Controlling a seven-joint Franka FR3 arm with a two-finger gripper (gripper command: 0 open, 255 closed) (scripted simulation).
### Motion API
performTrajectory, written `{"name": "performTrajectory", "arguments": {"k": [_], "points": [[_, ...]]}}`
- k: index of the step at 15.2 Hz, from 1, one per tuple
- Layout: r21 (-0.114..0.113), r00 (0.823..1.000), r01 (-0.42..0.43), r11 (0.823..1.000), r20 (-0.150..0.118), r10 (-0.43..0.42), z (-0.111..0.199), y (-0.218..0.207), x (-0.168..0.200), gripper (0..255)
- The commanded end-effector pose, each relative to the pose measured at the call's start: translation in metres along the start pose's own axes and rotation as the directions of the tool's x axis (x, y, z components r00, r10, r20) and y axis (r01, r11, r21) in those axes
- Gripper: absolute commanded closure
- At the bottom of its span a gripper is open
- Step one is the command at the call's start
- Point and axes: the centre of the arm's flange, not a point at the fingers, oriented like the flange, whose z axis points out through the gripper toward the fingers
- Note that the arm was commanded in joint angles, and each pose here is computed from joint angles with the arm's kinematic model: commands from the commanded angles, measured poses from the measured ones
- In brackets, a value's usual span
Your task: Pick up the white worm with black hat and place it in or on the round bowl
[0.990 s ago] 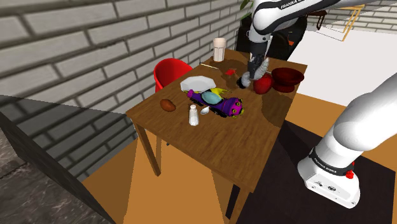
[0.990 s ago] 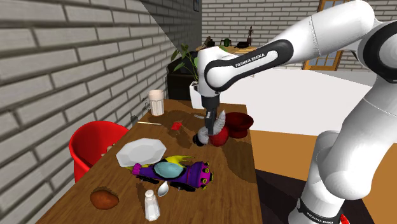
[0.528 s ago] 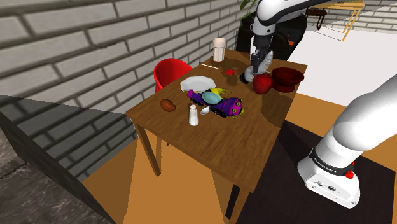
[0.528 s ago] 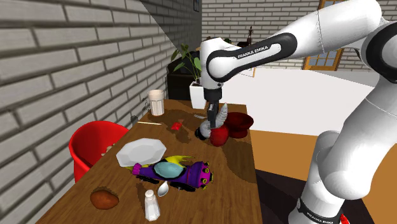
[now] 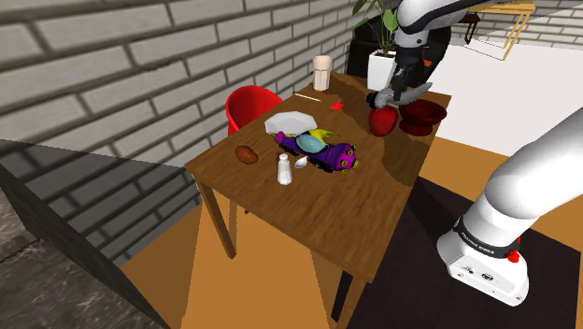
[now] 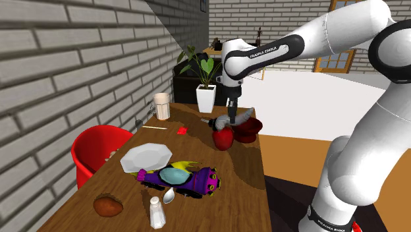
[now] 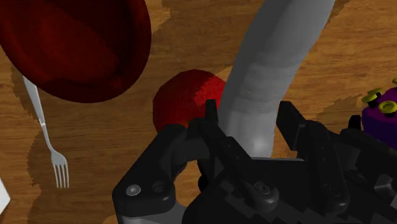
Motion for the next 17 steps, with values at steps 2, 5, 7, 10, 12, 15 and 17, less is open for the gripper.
{"name": "performTrajectory", "arguments": {"k": [2,5,7,10,12,15,17], "points": [[-0.001,1.000,0.001,1.000,0.000,-0.001,-0.001,0.038,-0.015,255],[-0.001,1.000,0.001,1.000,0.000,-0.001,0.000,0.075,-0.030,255],[-0.001,1.000,0.001,1.000,0.000,-0.001,0.001,0.099,-0.040,255],[-0.001,1.000,0.001,1.000,0.000,-0.001,0.002,0.136,-0.054,255],[-0.001,1.000,0.001,1.000,0.000,-0.001,0.003,0.160,-0.064,255],[-0.001,1.000,0.001,1.000,0.000,-0.001,0.009,0.189,-0.075,255],[-0.001,1.000,0.001,1.000,0.000,-0.001,0.020,0.189,-0.074,255]]}}
